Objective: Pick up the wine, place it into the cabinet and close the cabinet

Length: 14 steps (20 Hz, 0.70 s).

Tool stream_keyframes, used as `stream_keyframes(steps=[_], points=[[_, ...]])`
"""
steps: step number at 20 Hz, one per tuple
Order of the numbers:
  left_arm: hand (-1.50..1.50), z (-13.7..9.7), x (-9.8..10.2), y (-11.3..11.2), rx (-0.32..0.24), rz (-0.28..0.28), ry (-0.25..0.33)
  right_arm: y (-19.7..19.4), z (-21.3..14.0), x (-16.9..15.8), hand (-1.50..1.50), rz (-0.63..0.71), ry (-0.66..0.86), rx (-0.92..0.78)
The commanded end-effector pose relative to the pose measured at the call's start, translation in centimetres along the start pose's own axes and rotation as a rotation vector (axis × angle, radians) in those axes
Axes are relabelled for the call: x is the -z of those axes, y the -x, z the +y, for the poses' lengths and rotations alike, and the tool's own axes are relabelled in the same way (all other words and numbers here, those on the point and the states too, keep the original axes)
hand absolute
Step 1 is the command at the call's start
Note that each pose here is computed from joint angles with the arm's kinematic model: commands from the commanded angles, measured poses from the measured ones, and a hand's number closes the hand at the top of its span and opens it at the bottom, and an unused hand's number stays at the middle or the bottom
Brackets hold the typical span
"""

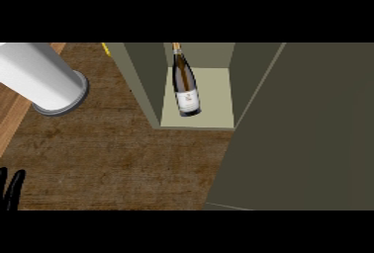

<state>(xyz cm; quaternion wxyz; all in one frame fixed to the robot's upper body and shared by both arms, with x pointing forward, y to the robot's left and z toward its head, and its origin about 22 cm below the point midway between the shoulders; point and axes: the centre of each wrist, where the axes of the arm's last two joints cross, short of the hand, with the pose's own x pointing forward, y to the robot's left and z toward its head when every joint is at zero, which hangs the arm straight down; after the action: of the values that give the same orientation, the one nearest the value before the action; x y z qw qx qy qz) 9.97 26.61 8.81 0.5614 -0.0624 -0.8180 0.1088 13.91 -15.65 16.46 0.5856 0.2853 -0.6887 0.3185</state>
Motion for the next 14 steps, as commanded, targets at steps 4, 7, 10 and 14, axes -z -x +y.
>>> stream_keyframes(steps=[4, 7, 10, 14], points=[[-1.50, 4.6, 0.3, -1.9, 0.021, -0.029, 0.003, -2.5, 3.4, 3.3, 1.50, -0.050, 0.004, -0.130], [-1.50, 4.6, -1.1, -2.3, 0.018, -0.028, 0.005, -2.8, 4.6, 5.2, 1.50, -0.081, 0.038, -0.198], [-1.50, 4.9, -0.8, -3.4, 0.014, -0.015, 0.019, -3.2, 5.7, 6.9, 1.50, -0.068, 0.034, -0.224], [-1.50, 6.0, -0.1, -3.3, -0.007, -0.022, 0.029, -2.3, 5.1, 11.6, 1.50, -0.053, 0.099, -0.236]])
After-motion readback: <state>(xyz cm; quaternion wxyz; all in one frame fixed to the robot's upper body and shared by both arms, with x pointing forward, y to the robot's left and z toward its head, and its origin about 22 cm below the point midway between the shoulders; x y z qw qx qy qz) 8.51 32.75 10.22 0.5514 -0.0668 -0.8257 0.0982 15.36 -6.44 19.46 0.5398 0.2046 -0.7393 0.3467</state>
